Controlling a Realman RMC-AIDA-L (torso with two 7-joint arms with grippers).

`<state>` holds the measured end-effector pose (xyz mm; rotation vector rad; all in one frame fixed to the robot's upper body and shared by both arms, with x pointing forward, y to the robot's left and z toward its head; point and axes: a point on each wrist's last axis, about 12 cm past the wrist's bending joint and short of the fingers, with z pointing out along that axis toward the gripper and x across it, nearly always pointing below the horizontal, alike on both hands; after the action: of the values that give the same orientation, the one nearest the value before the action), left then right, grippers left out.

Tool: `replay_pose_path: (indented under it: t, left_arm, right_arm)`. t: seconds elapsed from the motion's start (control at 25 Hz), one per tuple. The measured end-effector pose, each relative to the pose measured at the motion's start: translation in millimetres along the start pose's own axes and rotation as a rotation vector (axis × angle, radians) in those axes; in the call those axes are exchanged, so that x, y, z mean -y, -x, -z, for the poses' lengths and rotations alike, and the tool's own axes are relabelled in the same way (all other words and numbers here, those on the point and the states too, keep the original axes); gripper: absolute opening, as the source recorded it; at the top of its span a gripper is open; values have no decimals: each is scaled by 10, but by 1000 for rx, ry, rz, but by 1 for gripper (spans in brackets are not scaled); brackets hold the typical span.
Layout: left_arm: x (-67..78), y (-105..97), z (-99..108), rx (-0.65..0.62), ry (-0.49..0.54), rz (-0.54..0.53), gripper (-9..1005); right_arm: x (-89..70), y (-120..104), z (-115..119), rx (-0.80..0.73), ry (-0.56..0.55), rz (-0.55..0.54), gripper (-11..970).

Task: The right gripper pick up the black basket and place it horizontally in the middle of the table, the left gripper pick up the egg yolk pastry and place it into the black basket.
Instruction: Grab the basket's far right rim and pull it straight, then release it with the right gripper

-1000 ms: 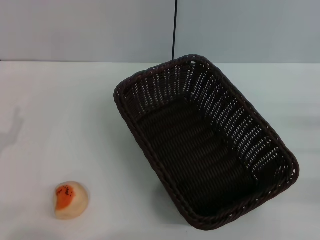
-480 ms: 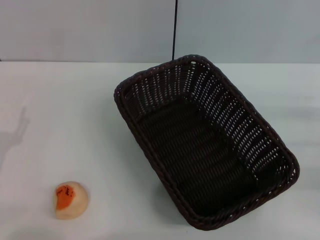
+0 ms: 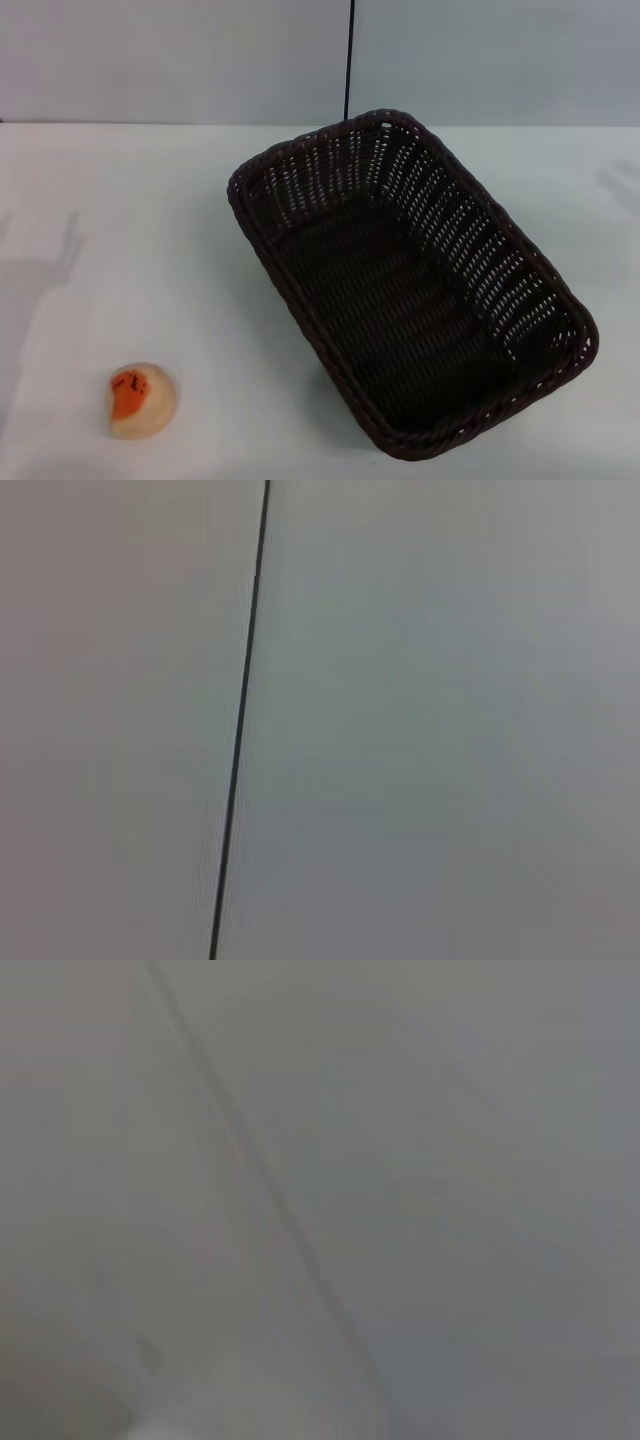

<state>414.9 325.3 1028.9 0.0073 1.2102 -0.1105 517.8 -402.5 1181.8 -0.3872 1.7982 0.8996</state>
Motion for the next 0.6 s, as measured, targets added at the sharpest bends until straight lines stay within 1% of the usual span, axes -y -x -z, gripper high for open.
replay_pose_path:
  t: [0.08,0.12,0.16,0.28,0.32,0.36,0.48,0.52,0.56,0.6]
  left_arm:
    - [2,5,-23,7,-7,1,801]
    - [0,10,-38,13,-7,0,801]
    - [0,10,-38,13,-7,0,800]
    - [-2,11,-65,20,0,-3,799]
    - [-5,11,-72,21,3,-3,799]
    - [-7,11,-78,22,4,-3,799]
    - [-16,18,-77,25,4,-2,798]
    - [-18,18,-72,25,4,-2,798]
    - [-20,18,-65,24,6,-2,797]
    - [-21,17,-58,22,7,-2,797]
  right_arm:
    - [-64,253,-58,-160,8,-24,459]
    - [-123,433,-172,-320,14,-22,459]
    - [-123,433,-172,-320,14,-22,459]
    - [-202,630,-437,-532,36,1,460]
    - [-241,686,-637,-633,48,9,460]
    - [-241,686,-637,-633,48,9,461]
    - [-297,651,-905,-736,35,31,462]
    - [-330,580,-1051,-793,10,69,462]
    - [-337,550,-1101,-816,-2,85,462]
    - [-337,550,-1101,-816,-2,85,463]
